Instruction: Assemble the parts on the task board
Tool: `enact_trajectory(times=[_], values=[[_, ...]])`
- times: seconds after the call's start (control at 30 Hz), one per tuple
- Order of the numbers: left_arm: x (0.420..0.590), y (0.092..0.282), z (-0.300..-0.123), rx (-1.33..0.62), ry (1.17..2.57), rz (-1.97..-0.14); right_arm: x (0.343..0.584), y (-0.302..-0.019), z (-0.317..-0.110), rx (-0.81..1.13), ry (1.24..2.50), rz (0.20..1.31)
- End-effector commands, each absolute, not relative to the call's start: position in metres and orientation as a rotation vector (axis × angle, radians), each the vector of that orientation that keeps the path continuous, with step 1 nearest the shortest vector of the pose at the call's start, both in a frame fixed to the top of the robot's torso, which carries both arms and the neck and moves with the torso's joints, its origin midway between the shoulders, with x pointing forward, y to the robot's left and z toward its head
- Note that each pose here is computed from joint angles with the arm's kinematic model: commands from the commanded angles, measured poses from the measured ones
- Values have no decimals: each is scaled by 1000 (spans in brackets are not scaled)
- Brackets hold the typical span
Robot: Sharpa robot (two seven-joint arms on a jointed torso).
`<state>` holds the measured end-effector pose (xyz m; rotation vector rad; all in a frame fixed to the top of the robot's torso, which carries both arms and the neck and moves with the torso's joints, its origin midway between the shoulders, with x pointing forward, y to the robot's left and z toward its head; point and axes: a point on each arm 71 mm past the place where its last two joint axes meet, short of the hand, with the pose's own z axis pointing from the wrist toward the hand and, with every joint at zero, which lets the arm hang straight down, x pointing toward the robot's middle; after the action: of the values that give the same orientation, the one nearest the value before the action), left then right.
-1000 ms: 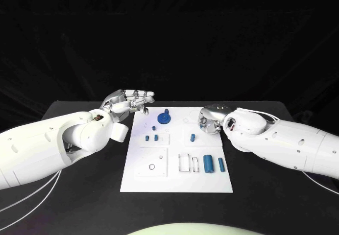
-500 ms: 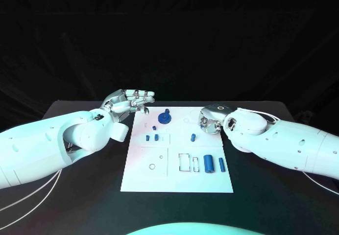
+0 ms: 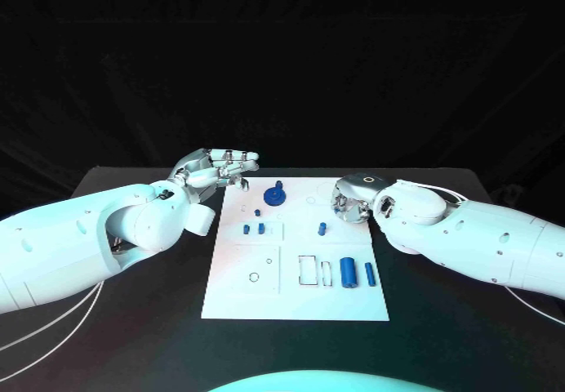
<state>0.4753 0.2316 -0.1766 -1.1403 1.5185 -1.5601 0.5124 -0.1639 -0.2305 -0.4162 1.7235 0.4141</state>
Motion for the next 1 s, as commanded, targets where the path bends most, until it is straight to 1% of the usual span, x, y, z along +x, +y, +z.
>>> enact_trajectory(times=[0.03, 0.7, 1.0], values=[[475, 230, -176, -1138, 1524, -1582, 508, -161, -236, -418, 1728, 438], [476, 232, -177, -1142, 1530, -1573, 505, -167, -225, -352, 1633, 488], [477, 233, -178, -1146, 1537, -1567, 497, -174, -212, -324, 1624, 515]])
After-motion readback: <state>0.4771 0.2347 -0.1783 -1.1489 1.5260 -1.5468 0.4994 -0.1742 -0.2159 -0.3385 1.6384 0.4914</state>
